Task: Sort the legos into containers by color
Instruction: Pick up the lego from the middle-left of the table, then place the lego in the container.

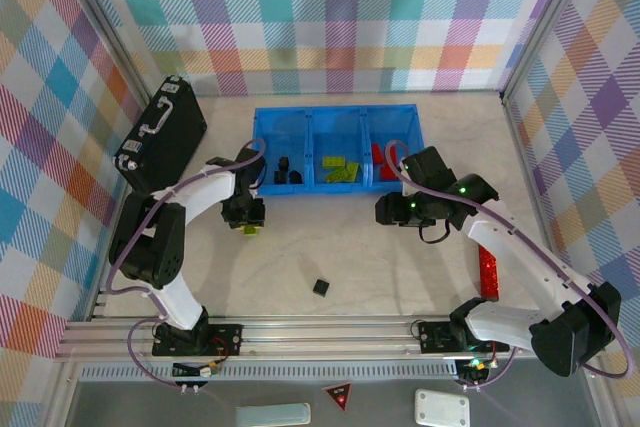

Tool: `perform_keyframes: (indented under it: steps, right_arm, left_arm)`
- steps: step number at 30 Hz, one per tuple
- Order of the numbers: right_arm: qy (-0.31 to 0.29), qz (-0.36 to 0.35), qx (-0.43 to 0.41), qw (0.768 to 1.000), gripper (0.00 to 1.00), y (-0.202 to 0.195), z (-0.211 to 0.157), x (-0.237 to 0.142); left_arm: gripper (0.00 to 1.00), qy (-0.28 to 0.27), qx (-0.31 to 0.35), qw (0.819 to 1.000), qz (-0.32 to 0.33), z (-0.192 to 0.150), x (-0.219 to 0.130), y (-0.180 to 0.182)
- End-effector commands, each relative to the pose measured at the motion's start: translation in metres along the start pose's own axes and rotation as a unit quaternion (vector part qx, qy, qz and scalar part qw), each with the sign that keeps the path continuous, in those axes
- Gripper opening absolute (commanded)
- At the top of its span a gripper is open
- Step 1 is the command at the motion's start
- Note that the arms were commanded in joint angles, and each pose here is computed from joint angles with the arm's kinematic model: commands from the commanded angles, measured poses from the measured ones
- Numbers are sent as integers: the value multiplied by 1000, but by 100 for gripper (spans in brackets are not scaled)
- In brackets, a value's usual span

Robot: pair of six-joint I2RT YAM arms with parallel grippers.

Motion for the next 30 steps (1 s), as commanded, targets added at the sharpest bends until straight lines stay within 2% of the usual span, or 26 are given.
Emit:
perform_keyframes:
  steps: [1,7,9,14,21,27,30]
  right_arm:
    - [-1,-1,2,1000,54,0,-6,-2]
    - [-1,-2,3,1000,54,0,-7,-2]
    - [-2,-2,3,1000,54,0,-7,-3]
    - [-2,-3,4,1000,54,-1,-9,-3]
    - [-3,-7,6,1000,54,-3,-11,-3]
    - [-3,-8,4,1000,54,-3,-12,-3]
    - [-4,-10,3,1000,54,-4,-14,-4]
  left_arm:
    - [27,-25,2,1000,-10,-1,-27,-8]
    - [15,-50,19,998,-43,-1,-55,-34]
    - [8,-60,28,997,-51,-1,-64,-45]
    - [0,-78,46,993,-77,3,-83,-74]
    - [0,-118,61,983,-131,12,-107,-122]
    - [0,-170,67,961,-208,26,-126,-163]
    - [0,-194,64,953,-224,37,-126,-178]
Point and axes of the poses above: each hand's point on the last joint's axis, 136 mm out from that joint toward the fingers, its own x axis out along the fingers, its own y axis along the line the jaws close on, z = x × y, the point moved 6 cm from there along -x, back along the fingers, and after that the axes turned 13 degrees about -x, right-handed, at the moved point
